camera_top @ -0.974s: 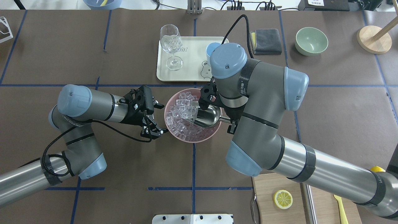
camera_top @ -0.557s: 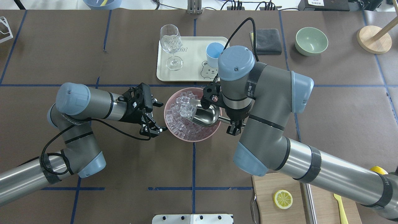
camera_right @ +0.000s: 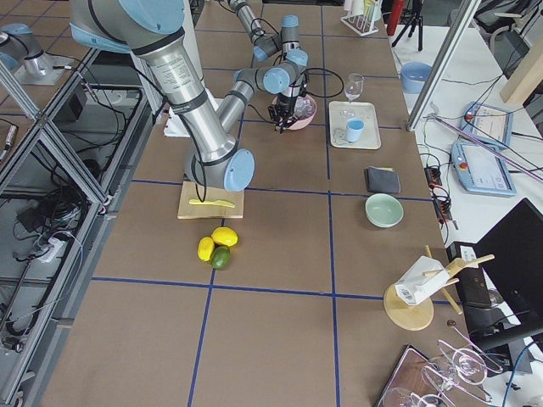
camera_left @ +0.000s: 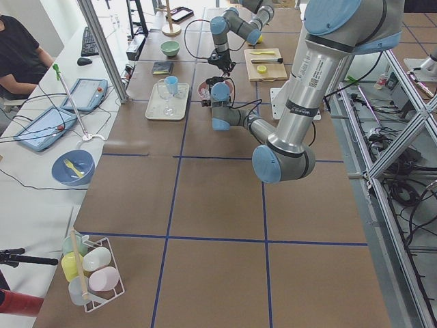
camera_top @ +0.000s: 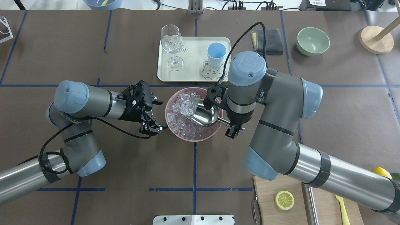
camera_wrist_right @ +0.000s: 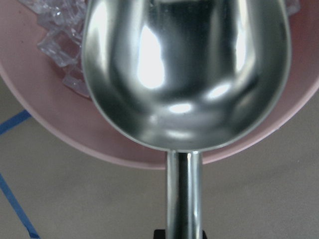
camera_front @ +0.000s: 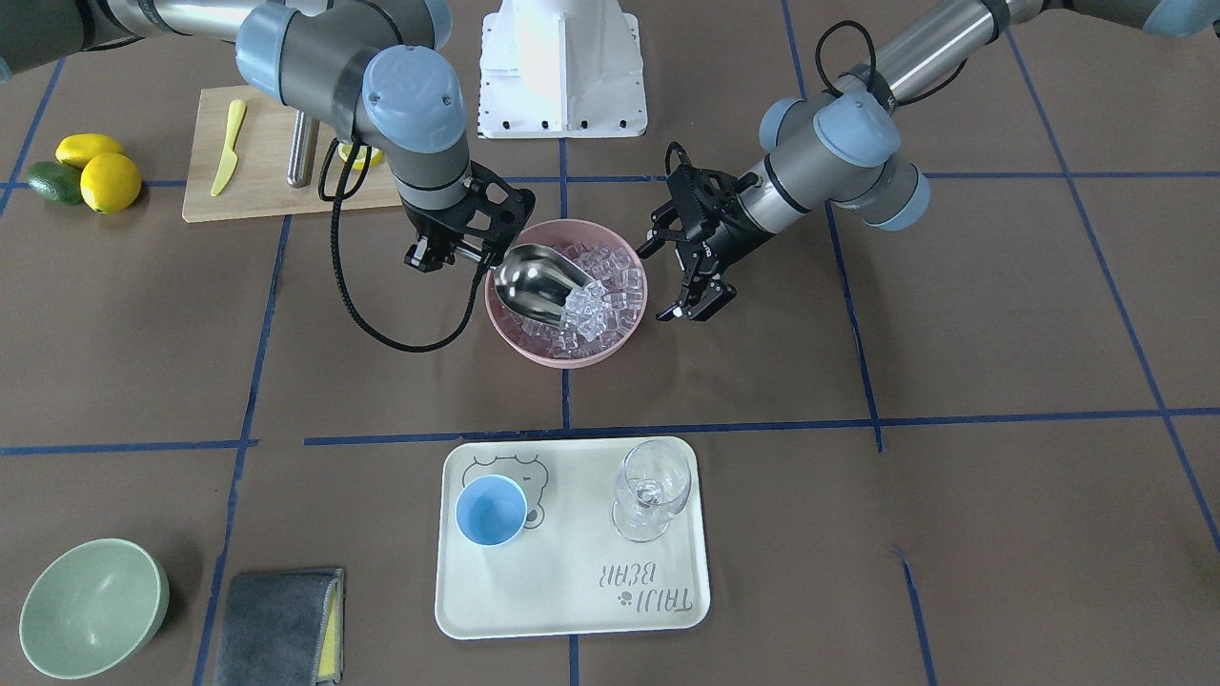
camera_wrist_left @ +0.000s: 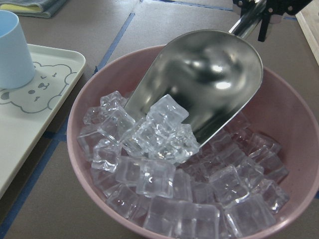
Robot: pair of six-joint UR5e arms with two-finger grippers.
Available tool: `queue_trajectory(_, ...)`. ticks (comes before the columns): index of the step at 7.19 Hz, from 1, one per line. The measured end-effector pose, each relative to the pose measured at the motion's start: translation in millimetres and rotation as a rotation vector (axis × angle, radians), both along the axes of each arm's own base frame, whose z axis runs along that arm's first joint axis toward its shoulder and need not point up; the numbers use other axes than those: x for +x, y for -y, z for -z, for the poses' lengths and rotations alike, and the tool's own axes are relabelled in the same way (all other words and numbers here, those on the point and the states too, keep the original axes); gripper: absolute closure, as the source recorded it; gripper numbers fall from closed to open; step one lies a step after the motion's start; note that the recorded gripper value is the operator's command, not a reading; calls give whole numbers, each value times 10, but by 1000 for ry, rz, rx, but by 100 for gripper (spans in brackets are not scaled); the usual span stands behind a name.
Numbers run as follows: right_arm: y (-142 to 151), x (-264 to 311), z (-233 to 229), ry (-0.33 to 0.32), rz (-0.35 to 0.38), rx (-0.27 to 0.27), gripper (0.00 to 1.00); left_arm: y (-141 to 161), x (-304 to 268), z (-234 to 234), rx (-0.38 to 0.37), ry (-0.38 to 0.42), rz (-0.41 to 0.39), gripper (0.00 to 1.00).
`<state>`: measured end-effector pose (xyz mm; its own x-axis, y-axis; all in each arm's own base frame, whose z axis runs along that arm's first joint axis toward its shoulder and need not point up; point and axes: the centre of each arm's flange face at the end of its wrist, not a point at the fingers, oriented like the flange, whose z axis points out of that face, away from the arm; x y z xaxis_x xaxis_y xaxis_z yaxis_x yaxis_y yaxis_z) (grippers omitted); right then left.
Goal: Put ice in cup with scoop
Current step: 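Drag the scoop through the ice and tilt it up to fill, then lift the full scoop out and carry it to the light blue cup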
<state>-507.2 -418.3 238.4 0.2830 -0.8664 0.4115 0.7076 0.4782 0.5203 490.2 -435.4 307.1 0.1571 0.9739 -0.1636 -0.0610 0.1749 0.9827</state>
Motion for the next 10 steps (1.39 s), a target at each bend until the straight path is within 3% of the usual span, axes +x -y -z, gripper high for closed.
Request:
queue_trajectory(8,-155,104,-19,173,-102,-1,100,72,-69,8,0,0,15,0)
queue_trajectory(10,-191,314,123,152,-120,-16,100,81,-79,9,1,-1,17,0)
